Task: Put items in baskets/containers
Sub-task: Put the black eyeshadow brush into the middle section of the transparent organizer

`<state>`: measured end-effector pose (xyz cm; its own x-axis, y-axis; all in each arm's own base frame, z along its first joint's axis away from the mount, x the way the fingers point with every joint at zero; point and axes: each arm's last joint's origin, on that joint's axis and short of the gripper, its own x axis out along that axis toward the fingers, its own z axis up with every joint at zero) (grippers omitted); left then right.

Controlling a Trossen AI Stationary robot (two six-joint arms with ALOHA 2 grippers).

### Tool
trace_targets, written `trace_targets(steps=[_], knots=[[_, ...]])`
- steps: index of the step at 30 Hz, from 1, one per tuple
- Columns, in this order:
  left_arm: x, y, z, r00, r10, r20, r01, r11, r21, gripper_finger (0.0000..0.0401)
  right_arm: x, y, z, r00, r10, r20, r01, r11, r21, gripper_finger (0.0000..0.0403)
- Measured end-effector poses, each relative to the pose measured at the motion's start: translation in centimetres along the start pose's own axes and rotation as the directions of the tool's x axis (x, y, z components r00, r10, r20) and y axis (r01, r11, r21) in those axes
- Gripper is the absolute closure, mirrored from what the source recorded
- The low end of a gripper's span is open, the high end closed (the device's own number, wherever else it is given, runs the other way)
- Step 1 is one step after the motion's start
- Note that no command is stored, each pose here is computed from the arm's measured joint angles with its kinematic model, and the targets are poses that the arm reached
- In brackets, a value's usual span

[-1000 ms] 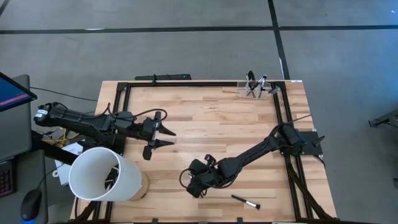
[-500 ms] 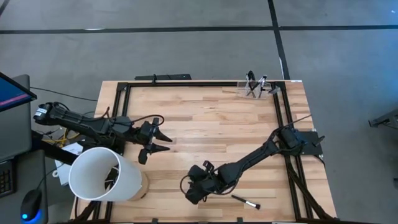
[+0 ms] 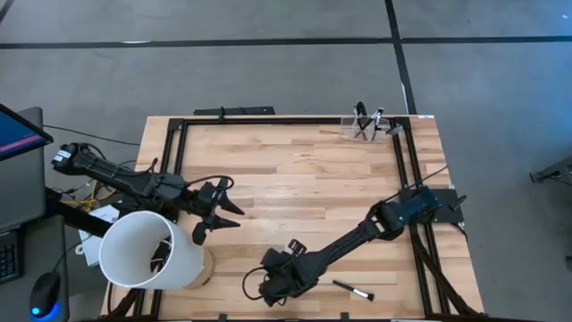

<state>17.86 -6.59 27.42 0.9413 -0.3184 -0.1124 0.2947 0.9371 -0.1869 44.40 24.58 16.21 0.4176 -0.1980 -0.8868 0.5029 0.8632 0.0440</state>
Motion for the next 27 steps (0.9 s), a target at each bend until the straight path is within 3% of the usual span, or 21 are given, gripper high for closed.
trace_targets(steps=[9, 14, 27], knots=[[-0.1, -0.8, -0.2, 1.000, -0.020, -0.001, 0.020, 1.000, 0.005, 0.0243, 1.6, -0.7, 0.7, 0.994, -0.054, -0.095, 0.057, 0.998, 0.031, 0.0310], [-0.1, -0.9, -0.8, 1.000, 0.008, -0.009, -0.008, 1.000, 0.005, 0.0243, 1.5, -1.1, 0.5, 0.991, -0.098, -0.086, 0.101, 0.995, 0.025, 0.0310], [0.0, -0.7, -1.6, 0.999, 0.032, 0.016, -0.032, 1.000, 0.000, 0.0243, 1.5, -0.9, 0.7, 0.994, -0.085, -0.074, 0.088, 0.995, 0.043, 0.0310]])
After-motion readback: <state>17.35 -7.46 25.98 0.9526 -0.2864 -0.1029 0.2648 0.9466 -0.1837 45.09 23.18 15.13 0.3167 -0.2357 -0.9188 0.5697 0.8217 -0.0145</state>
